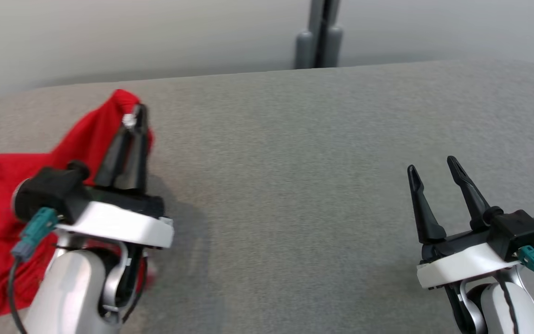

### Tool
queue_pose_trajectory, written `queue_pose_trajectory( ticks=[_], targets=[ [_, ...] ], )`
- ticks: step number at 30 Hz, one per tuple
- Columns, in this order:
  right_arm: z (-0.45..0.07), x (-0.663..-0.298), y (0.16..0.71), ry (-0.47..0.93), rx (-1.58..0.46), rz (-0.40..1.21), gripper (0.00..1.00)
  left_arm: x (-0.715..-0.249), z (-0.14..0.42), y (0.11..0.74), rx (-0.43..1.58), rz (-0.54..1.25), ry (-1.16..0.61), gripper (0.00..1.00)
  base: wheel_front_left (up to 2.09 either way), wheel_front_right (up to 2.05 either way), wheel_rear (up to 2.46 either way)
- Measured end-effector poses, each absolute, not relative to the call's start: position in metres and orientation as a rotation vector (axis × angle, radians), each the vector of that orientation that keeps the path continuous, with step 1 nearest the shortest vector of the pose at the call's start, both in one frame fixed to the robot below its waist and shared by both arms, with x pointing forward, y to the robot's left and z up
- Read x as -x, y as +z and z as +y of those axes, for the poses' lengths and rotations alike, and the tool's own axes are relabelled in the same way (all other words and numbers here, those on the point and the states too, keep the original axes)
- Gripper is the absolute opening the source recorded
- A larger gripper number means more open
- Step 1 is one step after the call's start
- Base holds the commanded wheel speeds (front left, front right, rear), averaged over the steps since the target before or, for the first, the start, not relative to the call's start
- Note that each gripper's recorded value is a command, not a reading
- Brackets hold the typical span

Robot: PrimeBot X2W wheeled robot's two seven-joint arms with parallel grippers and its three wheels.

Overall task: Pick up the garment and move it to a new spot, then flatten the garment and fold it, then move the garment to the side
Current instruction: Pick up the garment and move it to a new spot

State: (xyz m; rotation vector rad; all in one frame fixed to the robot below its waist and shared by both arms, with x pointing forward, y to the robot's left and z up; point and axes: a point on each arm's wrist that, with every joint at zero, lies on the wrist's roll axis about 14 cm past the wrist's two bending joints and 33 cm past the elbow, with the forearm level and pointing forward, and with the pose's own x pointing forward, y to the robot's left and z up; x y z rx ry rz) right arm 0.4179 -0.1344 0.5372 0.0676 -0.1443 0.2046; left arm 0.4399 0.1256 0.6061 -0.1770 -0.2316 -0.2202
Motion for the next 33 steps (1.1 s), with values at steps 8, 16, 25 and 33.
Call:
queue_pose_trajectory(
  ticks=[8,16,25,33],
  targets=[
    [-0.189,-0.395,0.532,0.047,-0.054,-0.129,1.00,-0.450,-0.007,0.607,0.223,-0.201,-0.591,0.00,0.00,0.00,0.00],
    [-0.245,-0.365,0.520,-0.130,-0.060,-0.097,1.00,-0.437,-0.116,0.573,0.230,-0.073,-0.896,0.00,0.00,0.00,0.00],
    [-0.271,-0.355,0.497,-0.224,-0.072,-0.029,1.00,-0.406,-0.171,0.460,0.171,0.267,-1.082,0.20,0.00,0.00,0.00],
    [-0.266,-0.367,0.494,-0.201,-0.085,-0.028,1.00,-0.397,-0.169,0.440,0.143,0.306,-1.104,1.00,0.00,0.00,0.00]
  ],
)
